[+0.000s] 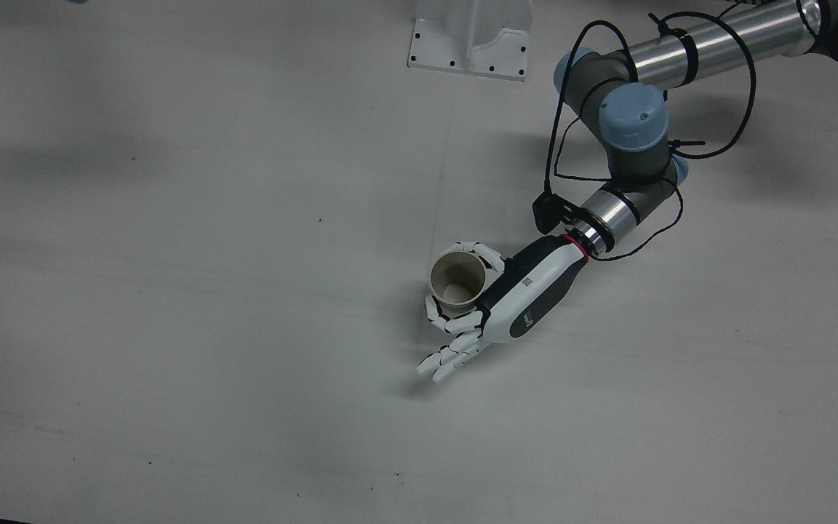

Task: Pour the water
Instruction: 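Carry both cups toward the table centre, raising the white cup higher, then tilt the white cup in the right hand over the beige cup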

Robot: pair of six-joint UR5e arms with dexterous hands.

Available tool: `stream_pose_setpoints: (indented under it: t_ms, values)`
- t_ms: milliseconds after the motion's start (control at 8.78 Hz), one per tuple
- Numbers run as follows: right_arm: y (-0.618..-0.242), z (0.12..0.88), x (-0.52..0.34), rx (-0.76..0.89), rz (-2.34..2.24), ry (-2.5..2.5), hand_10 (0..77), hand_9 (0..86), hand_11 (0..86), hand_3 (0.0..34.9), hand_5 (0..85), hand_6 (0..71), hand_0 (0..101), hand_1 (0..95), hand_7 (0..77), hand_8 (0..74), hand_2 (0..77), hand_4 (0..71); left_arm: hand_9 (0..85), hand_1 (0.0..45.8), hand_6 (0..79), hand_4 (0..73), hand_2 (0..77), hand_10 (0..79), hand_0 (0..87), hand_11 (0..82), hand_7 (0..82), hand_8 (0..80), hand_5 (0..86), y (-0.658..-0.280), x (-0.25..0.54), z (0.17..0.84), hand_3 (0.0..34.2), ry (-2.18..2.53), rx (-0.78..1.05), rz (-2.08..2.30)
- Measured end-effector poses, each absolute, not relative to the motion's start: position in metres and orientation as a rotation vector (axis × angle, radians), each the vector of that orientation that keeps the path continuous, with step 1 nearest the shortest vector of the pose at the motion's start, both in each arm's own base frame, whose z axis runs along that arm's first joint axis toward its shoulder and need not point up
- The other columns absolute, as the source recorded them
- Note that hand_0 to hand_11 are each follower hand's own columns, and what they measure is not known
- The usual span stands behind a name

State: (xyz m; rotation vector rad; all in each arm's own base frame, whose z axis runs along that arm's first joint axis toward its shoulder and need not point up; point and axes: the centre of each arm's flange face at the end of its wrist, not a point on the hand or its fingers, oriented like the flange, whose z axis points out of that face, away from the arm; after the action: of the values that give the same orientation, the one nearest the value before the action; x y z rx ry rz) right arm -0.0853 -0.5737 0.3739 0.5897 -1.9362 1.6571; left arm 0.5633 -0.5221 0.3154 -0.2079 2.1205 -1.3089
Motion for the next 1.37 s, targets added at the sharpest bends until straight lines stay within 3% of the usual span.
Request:
stream_pose_setpoints:
  t_ms: [456,797,1367]
  values:
    - [-0.554,0.308,-0.216,0.702,1.486,-1.869,27.8,39.3,45.3,0.0,69.3,33.3,80,33.8,51.3,27.3,42.0,14.2,4.9,16.4,8.7,33.3,37.1,3.8,47.6,8.2,8.7,3.8,48.0,-0.534,0.590,0.262,0.0,2.171,-0.164,-1.274]
    - [-0.536,0.312,-0.296,0.749,1.411,-1.763,31.1,39.3,49.1,0.0,69.3,33.3,80,33.3,50.7,26.2,42.5,14.7,4.9,16.4,8.7,33.8,37.1,3.8,47.3,8.2,9.8,3.8,48.0,-0.539,0.594,0.239,0.0,2.193,-0.156,-1.270]
    - [-0.517,0.320,-0.335,0.742,1.392,-1.732,32.2,37.6,50.7,0.0,69.8,28.9,81,33.3,48.0,26.2,42.5,12.5,5.5,16.4,8.7,33.8,37.6,3.8,47.7,8.2,9.8,3.8,48.5,-0.542,0.591,0.232,0.0,2.205,-0.145,-1.281]
